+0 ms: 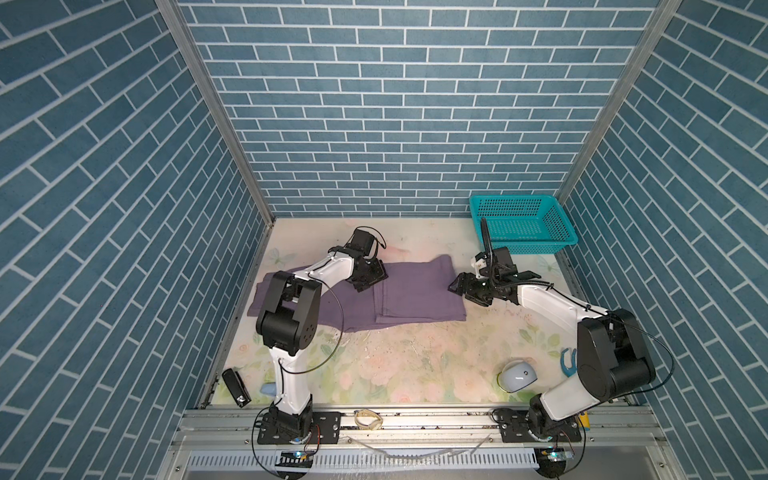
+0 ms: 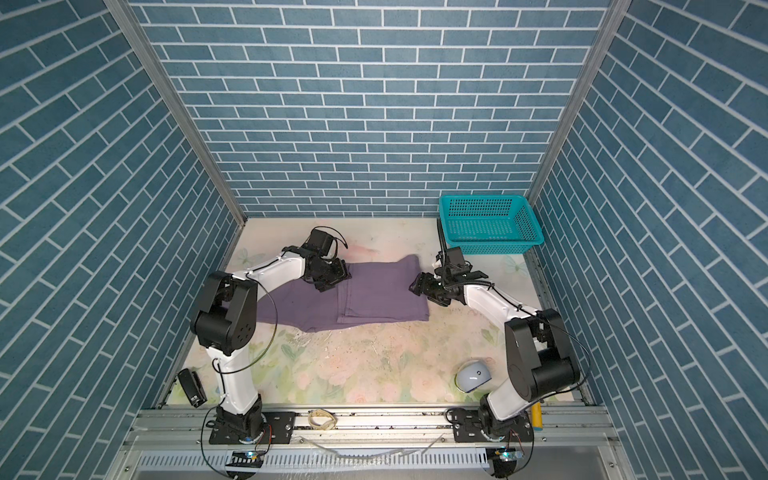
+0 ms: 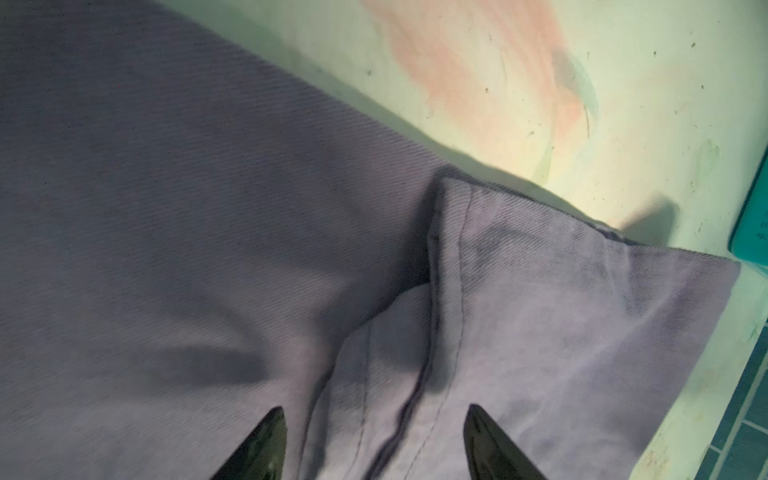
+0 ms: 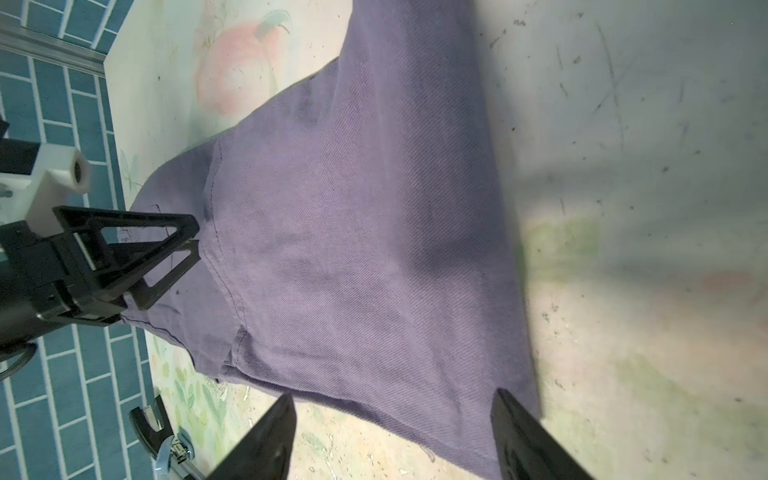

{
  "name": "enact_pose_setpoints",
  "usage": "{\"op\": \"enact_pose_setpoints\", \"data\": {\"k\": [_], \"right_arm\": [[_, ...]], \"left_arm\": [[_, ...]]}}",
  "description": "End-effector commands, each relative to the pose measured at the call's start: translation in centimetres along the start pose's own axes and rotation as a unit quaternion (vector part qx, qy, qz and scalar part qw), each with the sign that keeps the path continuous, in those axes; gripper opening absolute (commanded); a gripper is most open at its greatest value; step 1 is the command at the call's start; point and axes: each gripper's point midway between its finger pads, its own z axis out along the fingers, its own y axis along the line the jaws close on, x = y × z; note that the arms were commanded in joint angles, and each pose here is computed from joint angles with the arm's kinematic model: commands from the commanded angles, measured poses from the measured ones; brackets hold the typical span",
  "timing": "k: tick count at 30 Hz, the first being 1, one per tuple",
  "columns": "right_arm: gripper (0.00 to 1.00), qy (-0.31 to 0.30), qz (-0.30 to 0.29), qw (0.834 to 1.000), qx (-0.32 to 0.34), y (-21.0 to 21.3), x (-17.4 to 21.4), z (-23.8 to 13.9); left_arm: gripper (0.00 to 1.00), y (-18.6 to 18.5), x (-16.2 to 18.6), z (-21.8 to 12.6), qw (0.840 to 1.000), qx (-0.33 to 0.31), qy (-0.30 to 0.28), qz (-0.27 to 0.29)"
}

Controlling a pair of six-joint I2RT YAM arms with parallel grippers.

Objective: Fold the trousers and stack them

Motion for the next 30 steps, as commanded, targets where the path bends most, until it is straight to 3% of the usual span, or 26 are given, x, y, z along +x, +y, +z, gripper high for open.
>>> {"op": "enact_pose_setpoints", "data": {"k": [1, 3, 5, 8, 10, 14, 17, 18, 19, 20, 21, 22, 26, 30], "right_arm": [[0.74, -0.017, 0.010, 0.999, -0.034, 1.5, -0.9, -0.7], [0.74, -0.015, 0.012, 0.999, -0.033, 1.5, -1.1, -0.6], [0.74, -0.013, 0.014, 0.999, -0.031, 1.5, -1.2, -0.5], [0.74, -0.010, 0.018, 0.999, -0.029, 1.3, -1.3, -0.2], [0.74, -0.012, 0.020, 0.999, -0.030, 1.3, -1.4, -0.1], [0.74, -0.012, 0.025, 0.999, -0.023, 0.9, -1.3, 0.1], [0.74, -0.010, 0.033, 0.999, -0.033, 1.1, -1.2, 0.3], [0.74, -0.009, 0.034, 0.999, -0.036, 1.2, -1.3, 0.3], [0.74, -0.009, 0.034, 0.999, -0.039, 1.4, -1.4, 0.3], [0.74, -0.009, 0.034, 0.999, -0.040, 1.5, -1.4, 0.4], [0.75, -0.008, 0.034, 0.999, -0.041, 1.5, -1.4, 0.3], [0.76, -0.009, 0.033, 0.999, -0.043, 1.6, -1.5, 0.3], [0.78, -0.010, 0.029, 0.999, -0.043, 1.7, -1.5, 0.0], [0.78, -0.008, 0.030, 0.999, -0.038, 1.3, -1.1, 0.1]], "left_arm": [[0.65, -0.6, -0.2, 1.3, 1.000, 0.007, 0.007, 0.012], [0.52, -1.3, -0.4, 1.5, 1.000, 0.020, 0.008, 0.016], [0.29, -2.6, -0.8, 0.9, 0.999, 0.041, 0.003, 0.021], [0.05, -3.8, -1.7, -1.1, 0.998, 0.048, -0.010, 0.034], [0.00, -4.6, -2.3, -3.2, 0.997, 0.046, -0.025, 0.054], [0.00, -4.9, -3.3, -7.2, 0.992, 0.023, -0.065, 0.106], [0.01, -4.1, -3.3, -8.2, 0.989, -0.002, -0.069, 0.132], [0.06, -3.6, -3.4, -8.3, 0.988, -0.013, -0.069, 0.135], [0.25, -2.9, -3.3, -8.2, 0.988, -0.028, -0.065, 0.135], [0.53, -2.1, -3.3, -8.1, 0.988, -0.042, -0.064, 0.131], [0.71, -1.2, -3.4, -8.0, 0.989, -0.057, -0.062, 0.123], [0.98, 0.0, -3.5, -8.0, 0.989, -0.076, -0.061, 0.112], [0.99, 3.4, -4.2, -8.7, 0.991, -0.101, -0.057, 0.061], [0.99, 2.9, -3.4, -9.3, 0.995, -0.067, -0.056, 0.054]]}}
